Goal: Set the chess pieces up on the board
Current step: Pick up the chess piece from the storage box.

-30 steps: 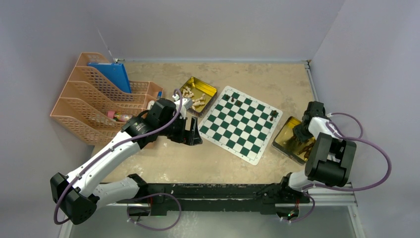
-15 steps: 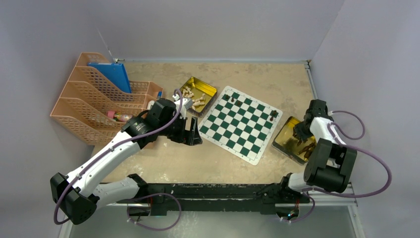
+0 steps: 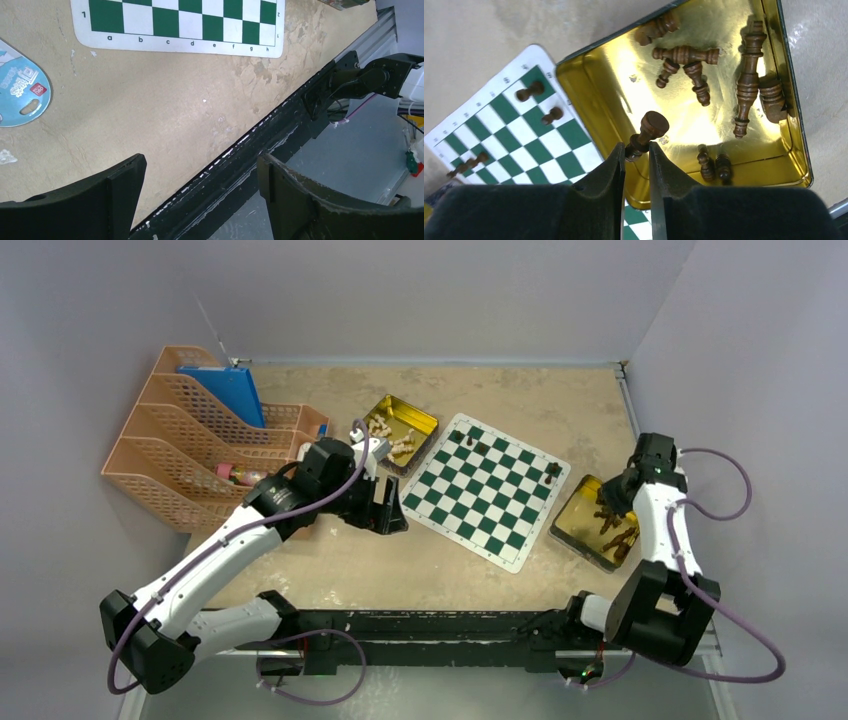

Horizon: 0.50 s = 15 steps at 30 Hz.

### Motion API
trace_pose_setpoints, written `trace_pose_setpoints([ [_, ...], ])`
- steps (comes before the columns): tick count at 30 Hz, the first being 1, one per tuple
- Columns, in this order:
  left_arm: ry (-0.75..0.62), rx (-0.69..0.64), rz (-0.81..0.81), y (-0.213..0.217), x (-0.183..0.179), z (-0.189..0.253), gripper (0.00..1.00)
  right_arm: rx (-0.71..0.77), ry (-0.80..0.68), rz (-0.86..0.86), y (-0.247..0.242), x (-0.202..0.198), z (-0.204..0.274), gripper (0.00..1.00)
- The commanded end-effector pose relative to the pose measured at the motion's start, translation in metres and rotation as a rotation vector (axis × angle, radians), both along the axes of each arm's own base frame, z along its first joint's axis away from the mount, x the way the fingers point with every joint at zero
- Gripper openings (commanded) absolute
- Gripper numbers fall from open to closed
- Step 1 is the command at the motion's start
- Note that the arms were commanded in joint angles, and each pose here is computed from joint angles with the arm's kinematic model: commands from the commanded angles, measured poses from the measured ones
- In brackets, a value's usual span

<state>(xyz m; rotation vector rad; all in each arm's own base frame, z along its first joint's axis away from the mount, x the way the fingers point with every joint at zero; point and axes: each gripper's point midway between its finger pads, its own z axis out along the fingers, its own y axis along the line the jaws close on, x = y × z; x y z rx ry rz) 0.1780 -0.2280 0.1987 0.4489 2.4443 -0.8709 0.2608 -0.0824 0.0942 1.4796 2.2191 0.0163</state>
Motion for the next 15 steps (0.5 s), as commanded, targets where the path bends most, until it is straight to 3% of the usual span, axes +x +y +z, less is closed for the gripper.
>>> trace_pose_setpoints([
  [1, -0.135, -0.056, -0.040, -0.004, 0.008, 0.035, 0.80, 0.001, -0.070, 0.115, 0.011, 0.003, 0.038, 0.13],
  [10, -0.269, -0.009, 0.040, 0.011, 0.027, 0.068, 0.72, -0.024, -0.219, 0.366, 0.058, 0.014, 0.087, 0.13],
  [15, -0.174, -0.076, 0.056, -0.004, 0.025, 0.076, 0.67, 0.025, -0.318, 0.557, 0.131, 0.025, 0.103, 0.13],
])
